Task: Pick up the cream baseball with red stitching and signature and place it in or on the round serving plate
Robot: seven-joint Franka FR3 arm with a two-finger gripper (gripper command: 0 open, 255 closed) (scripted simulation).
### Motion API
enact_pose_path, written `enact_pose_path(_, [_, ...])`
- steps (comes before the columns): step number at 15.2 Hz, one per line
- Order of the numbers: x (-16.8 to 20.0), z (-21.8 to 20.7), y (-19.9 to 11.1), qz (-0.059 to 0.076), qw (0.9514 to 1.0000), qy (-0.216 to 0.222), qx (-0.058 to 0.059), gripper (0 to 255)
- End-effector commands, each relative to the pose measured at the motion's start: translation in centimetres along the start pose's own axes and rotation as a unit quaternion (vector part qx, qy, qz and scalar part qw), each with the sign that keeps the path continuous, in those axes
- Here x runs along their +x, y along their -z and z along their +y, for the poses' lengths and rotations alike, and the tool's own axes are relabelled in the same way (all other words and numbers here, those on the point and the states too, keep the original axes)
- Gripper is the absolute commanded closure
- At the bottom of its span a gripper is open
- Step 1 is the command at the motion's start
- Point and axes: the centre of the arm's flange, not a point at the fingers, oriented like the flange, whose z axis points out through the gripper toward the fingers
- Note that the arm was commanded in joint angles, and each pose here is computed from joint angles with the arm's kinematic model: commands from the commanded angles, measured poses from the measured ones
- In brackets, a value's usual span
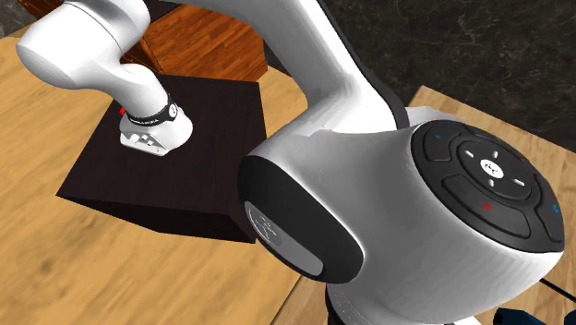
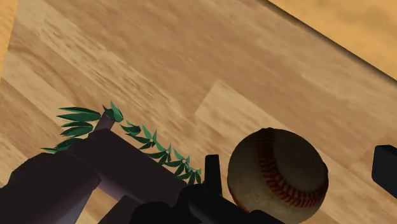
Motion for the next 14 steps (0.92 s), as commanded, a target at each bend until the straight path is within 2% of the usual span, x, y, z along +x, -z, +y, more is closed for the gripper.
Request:
enact_pose_path(1, [0.1,0.1,-1.0,0.0,1.0,0.0,0.0,0])
enact_pose_path(4, [0.1,0.1,-2.9,0.0,1.0,0.0,0.0,0])
enact_pose_path(12, [0.1,0.1,-2.9,0.0,1.0,0.0,0.0,0])
enact_pose_path(13, [0.1,0.1,-2.9,0.0,1.0,0.0,0.0,255])
enact_pose_path(14, [0.1,0.1,-2.9,0.0,1.0,0.0,0.0,255])
